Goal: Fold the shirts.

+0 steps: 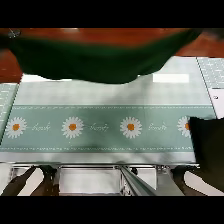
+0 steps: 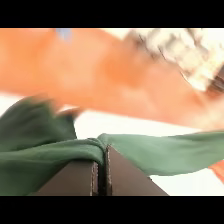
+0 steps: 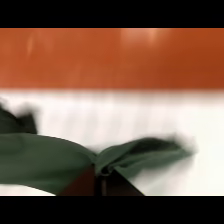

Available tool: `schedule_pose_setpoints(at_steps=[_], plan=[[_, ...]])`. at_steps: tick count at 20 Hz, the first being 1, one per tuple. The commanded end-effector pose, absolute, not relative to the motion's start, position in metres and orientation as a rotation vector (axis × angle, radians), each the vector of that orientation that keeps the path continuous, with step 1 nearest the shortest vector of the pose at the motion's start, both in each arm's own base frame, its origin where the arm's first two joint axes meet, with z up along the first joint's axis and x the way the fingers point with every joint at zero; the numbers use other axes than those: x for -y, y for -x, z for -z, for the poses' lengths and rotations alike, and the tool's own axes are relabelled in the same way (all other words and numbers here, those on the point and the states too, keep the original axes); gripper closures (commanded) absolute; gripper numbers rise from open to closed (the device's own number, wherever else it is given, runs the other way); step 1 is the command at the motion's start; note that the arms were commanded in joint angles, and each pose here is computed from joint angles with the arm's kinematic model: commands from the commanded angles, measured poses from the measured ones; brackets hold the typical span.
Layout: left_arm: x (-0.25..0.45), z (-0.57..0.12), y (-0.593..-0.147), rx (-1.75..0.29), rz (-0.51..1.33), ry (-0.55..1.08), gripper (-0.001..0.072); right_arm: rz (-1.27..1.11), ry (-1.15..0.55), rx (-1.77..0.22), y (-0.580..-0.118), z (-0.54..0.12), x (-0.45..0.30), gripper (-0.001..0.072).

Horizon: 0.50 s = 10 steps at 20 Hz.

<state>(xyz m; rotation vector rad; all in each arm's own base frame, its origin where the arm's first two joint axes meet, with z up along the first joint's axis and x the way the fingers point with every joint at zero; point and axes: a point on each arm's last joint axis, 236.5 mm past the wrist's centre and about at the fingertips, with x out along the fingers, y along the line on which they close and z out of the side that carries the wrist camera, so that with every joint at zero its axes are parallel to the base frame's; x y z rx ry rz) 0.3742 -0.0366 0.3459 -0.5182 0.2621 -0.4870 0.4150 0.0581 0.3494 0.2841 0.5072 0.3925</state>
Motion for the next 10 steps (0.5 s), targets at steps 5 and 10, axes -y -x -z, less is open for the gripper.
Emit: schedule_pose_setpoints(at_steps=[5, 10], plan=[[0.021, -0.533, -0.232, 0.140, 0.088, 0.011, 0.0683, -0.239, 0.011, -0.093, -0.234, -0.507, -0.055, 0.0683], [0.020, -0.535, -0.159, 0.170, -0.007, -0.106, 0.0683, -0.138, 0.036, -0.043, -0.154, -0.512, -0.048, 0.0683]])
